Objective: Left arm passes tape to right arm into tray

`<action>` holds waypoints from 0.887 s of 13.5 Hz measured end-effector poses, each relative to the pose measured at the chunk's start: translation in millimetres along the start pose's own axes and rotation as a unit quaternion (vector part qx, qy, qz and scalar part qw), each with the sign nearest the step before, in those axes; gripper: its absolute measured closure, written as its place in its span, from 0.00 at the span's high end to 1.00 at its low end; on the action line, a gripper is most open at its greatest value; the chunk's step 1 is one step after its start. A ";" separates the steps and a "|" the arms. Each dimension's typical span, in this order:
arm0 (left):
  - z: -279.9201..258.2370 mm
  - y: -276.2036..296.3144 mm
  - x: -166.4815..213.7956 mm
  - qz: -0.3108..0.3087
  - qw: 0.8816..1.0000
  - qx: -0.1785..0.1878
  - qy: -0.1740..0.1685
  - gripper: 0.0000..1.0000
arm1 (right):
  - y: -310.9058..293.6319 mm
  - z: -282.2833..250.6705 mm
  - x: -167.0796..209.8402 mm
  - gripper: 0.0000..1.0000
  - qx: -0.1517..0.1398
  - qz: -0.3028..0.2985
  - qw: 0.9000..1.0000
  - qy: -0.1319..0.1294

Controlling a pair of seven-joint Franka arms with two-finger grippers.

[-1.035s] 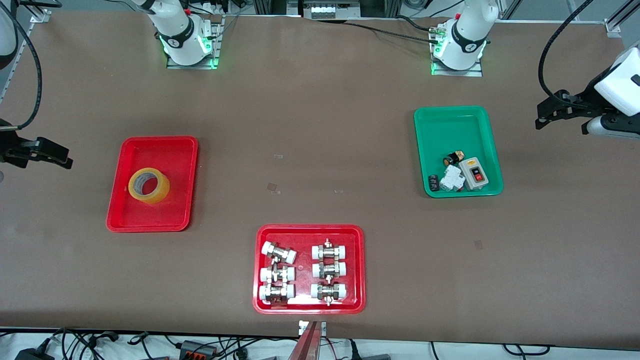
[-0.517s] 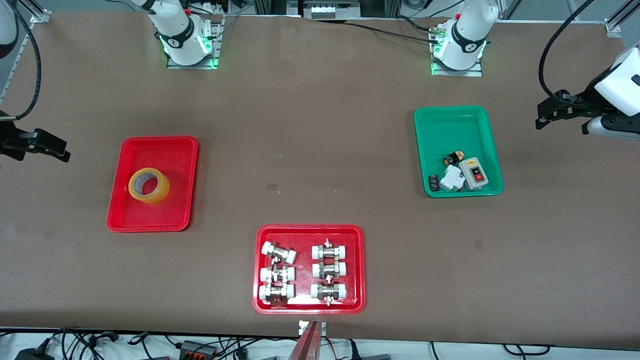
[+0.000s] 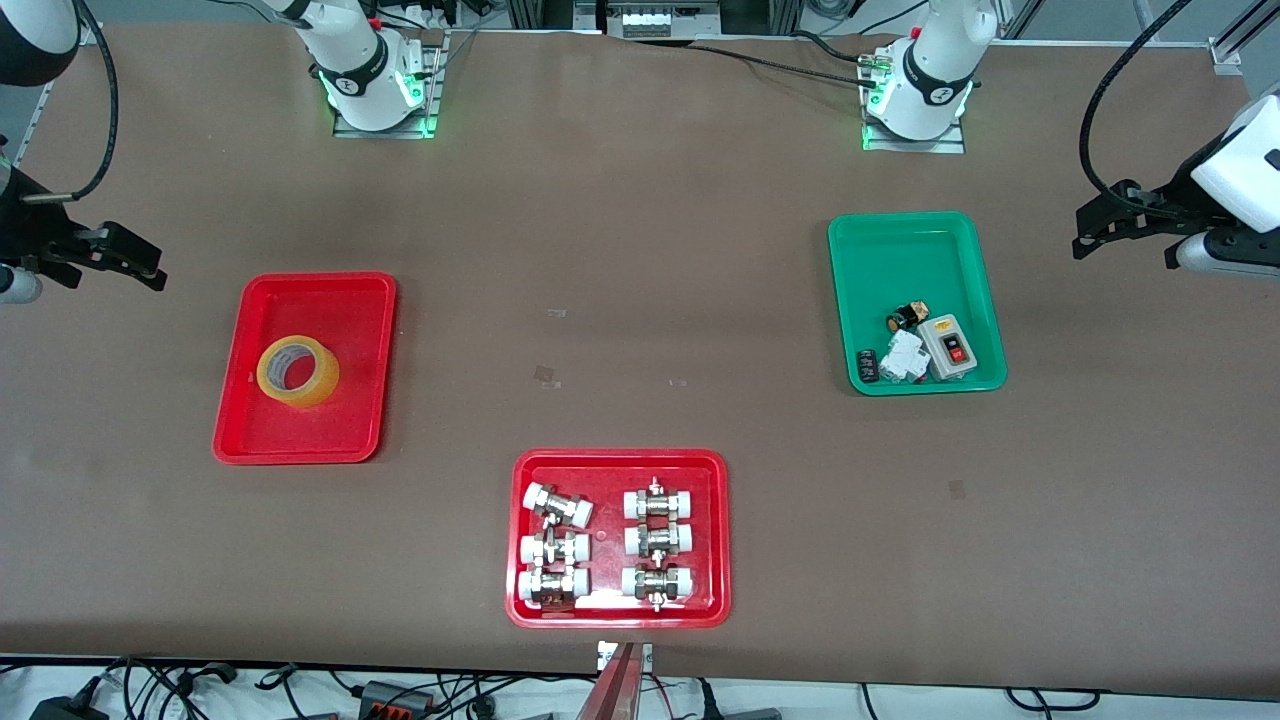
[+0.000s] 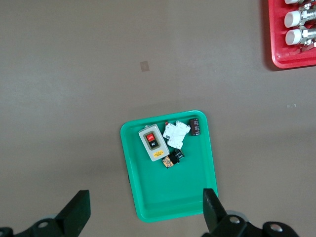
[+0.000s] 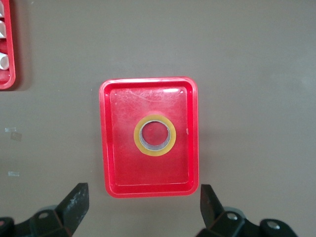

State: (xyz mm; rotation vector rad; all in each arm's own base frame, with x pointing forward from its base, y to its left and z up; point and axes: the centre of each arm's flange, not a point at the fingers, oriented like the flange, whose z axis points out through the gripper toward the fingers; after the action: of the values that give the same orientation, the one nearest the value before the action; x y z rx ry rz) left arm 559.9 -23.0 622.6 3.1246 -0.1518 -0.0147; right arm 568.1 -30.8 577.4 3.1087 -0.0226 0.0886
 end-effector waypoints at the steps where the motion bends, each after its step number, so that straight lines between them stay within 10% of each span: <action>1: 0.0 0.0 0.0 0.000 1.000 0.000 0.000 1.00 | 0.1 -2.7 -0.5 1.00 0.000 0.000 1.000 0.002; 12: 0.0 -0.5 0.0 0.000 1.000 0.000 0.000 1.00 | -1.1 -3.8 -0.6 1.00 0.000 -0.001 1.000 0.002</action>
State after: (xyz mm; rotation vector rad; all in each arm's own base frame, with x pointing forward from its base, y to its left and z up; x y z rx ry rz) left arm 559.9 -22.5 622.5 3.1247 -0.1505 -0.0147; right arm 567.2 -29.6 581.1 3.1093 -0.0206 0.0954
